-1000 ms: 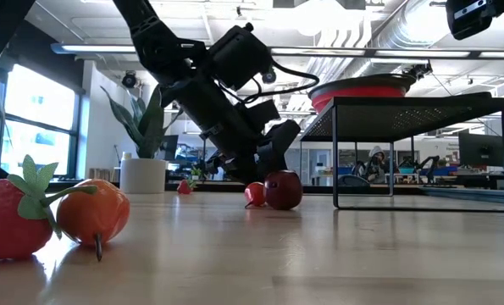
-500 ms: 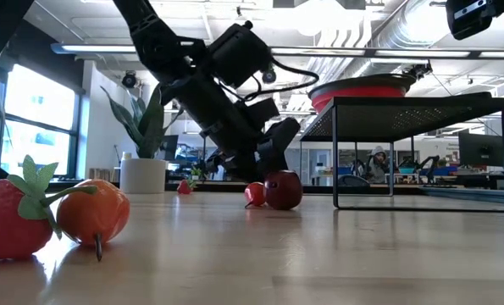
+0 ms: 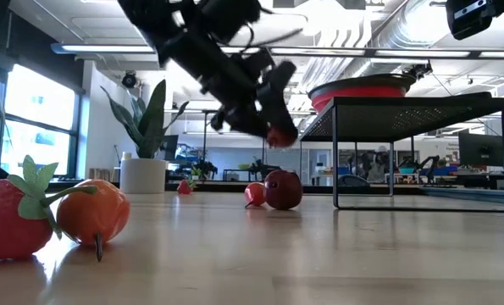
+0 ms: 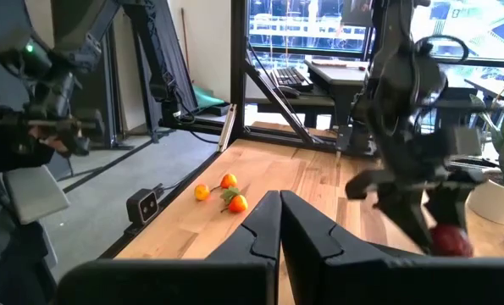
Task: Pick & Place Fruit
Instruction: Put the pomegranate into the strainer bowl on the shelf
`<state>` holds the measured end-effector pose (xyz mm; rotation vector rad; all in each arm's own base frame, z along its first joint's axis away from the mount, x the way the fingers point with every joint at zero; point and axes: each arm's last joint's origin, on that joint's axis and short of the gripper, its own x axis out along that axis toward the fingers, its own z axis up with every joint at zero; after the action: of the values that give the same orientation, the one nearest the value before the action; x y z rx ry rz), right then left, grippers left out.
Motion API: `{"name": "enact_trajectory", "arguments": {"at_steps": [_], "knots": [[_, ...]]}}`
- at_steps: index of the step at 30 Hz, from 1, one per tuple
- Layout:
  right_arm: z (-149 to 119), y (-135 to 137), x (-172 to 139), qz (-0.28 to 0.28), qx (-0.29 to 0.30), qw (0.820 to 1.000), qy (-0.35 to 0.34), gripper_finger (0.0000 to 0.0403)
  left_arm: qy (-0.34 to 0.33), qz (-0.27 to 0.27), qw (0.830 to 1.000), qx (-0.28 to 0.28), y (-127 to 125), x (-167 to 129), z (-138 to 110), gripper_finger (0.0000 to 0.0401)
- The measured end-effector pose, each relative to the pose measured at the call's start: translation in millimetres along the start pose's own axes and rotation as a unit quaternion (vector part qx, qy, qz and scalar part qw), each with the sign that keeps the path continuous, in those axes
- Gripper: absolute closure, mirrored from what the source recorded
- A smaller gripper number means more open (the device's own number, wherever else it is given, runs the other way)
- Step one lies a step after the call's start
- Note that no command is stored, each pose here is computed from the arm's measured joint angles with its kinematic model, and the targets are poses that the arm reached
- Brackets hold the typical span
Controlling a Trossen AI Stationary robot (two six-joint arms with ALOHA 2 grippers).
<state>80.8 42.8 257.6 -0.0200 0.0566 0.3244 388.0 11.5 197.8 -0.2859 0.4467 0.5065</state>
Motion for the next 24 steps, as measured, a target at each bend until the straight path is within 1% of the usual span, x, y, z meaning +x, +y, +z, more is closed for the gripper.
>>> {"name": "enact_trajectory", "arguments": {"at_steps": [5,8,13,17,20,24], "knots": [[0,0,0,0.000,0.000,1.000,0.000,0.0400,-0.030,0.012,0.999,0.004,2,-20,20,0.0194],[0,0,0,0.000,0.000,1.000,0.000,0.0400,-0.054,0.010,0.998,0.010,3,-33,33,0.0194],[0,0,0,0.000,-0.003,1.000,0.000,0.0400,-0.090,0.012,0.996,0.009,0,-43,54,0.0194],[0,0,0,-0.001,-0.005,1.000,0.000,0.0400,-0.146,-0.004,0.989,0.008,-8,-50,82,0.0194],[0,-1,0,-0.014,-0.016,1.000,0.000,0.0400,-0.186,-0.010,0.983,0.009,-12,-53,102,0.0194],[0,-2,0,-0.032,-0.016,0.999,0.000,0.0401,-0.228,-0.024,0.973,-0.011,-11,-63,136,0.0194]]}}
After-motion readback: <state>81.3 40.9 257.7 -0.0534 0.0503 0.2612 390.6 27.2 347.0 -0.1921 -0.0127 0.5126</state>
